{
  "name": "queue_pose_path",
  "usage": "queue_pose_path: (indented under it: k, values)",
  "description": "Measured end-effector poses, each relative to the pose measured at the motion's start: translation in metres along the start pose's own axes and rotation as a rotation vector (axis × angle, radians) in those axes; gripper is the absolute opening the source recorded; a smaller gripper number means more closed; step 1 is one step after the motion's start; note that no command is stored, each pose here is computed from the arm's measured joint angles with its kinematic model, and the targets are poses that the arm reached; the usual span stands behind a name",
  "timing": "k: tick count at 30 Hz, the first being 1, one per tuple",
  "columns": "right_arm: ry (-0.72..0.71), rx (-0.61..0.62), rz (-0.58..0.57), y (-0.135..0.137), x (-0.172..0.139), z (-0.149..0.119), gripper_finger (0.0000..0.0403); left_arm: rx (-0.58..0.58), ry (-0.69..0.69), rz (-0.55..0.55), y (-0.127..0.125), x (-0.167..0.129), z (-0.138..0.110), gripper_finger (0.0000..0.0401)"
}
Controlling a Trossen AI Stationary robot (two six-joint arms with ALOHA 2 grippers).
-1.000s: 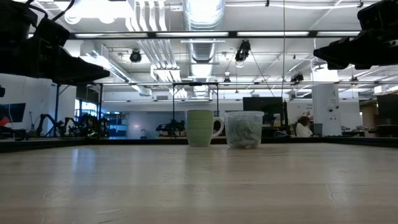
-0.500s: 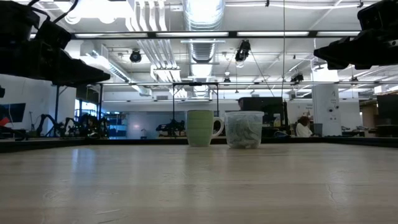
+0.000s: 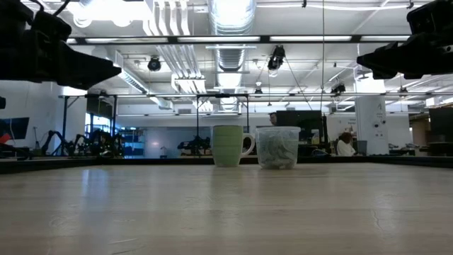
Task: Pick and place Stevia / Truvia into bins
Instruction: Return to Home Position
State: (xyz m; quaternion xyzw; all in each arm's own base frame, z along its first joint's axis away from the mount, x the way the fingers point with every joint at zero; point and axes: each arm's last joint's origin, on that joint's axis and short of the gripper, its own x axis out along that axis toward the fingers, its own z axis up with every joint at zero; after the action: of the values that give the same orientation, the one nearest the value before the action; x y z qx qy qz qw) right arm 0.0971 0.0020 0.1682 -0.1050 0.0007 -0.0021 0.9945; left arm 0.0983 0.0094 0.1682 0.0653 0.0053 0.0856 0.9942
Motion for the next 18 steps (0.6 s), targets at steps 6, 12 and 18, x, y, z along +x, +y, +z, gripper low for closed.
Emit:
queue_pose_path:
  k: [6, 12, 18]
  values:
    - [-0.001, 0.0, 0.0, 0.0, 0.0, 0.0001, 0.0079, -0.02, 0.008, 0.0, 0.0003, -0.0006, 0.0012, 0.0222]
    - [0.0, -0.001, 0.0, 0.0, 0.0, 0.0, 0.007, -0.023, 0.008, 0.0, 0.0002, -0.0007, 0.0008, 0.0222]
    - [0.001, -0.002, 0.0, 0.0, 0.0001, -0.0001, 0.0068, -0.029, -0.015, -0.01, -0.0005, 0.0001, -0.0008, 0.0222]
